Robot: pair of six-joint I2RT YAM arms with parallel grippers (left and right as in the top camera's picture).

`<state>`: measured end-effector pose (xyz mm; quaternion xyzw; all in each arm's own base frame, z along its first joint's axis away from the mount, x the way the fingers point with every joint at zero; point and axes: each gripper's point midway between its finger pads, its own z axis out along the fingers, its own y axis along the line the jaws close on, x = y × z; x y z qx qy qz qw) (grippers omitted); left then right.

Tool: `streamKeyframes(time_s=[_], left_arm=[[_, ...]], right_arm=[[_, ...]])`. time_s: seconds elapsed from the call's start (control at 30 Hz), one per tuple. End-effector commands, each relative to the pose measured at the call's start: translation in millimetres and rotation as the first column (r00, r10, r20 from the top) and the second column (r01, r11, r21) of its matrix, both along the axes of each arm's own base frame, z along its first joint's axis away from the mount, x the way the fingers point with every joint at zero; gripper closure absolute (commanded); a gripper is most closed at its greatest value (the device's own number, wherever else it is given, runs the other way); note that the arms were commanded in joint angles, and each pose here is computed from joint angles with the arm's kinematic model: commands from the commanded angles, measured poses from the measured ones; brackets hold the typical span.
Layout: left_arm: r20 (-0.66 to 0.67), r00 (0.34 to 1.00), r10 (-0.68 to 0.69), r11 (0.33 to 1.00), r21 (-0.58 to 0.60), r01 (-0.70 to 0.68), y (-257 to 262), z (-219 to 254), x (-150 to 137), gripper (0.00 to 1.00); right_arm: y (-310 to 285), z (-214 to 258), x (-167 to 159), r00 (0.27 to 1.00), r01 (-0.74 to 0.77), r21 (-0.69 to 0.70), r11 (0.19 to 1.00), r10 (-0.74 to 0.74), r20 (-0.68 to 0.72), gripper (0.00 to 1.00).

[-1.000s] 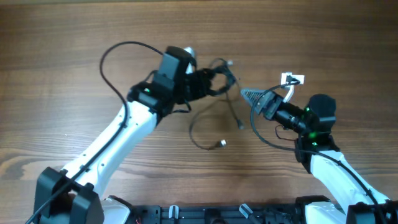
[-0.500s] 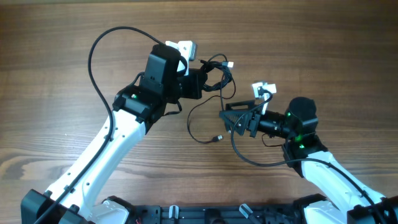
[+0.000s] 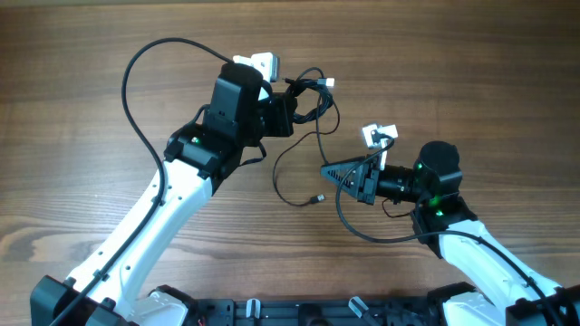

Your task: Untangle cables

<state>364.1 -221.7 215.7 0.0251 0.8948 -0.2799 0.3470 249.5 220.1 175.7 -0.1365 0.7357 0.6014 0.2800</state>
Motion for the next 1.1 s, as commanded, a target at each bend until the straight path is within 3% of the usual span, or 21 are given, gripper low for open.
streamKeyframes(time_s=[0.0, 0.13, 0.23, 0.5, 0.73, 0.87, 1.07], left_arm=[[0.012, 1.0, -0.024, 0.999, -0.033, 0.025, -6, 10, -4, 0.96], [0.048, 0.989, -0.138, 0.99, 0.004, 0.138, -27, 11, -18, 0.96], [0.064, 0.979, -0.196, 0.981, 0.026, 0.194, -41, 11, -29, 0.96], [0.111, 0.948, -0.297, 0.954, 0.081, 0.289, -50, 11, -36, 0.96], [0.118, 0.906, -0.407, 0.913, 0.087, 0.398, -80, 11, -65, 0.96], [0.117, 0.884, -0.453, 0.891, 0.087, 0.445, -95, 11, -81, 0.96], [0.109, 0.855, -0.507, 0.862, 0.056, 0.504, -107, 13, -96, 0.96]], right_arm=[[1, 18, 4, 0.999, 0.016, 0.039, 0.999, -0.017, 0.048, 0.92], [-1, 51, 14, 0.99, 0.061, 0.129, 0.99, -0.077, 0.119, 0.94], [-10, 50, 34, 0.975, 0.19, 0.132, 0.973, -0.203, 0.094, 0.96], [-37, 47, 70, 0.9, 0.435, 0.17, 0.884, -0.425, -0.093, 0.95], [-43, 47, 77, 0.857, 0.503, 0.206, 0.839, -0.453, -0.246, 0.95], [-54, 39, 88, 0.804, 0.583, 0.182, 0.792, -0.53, -0.269, 0.92], [-65, 24, 97, 0.74, 0.657, 0.13, 0.743, -0.601, -0.303, 0.74]])
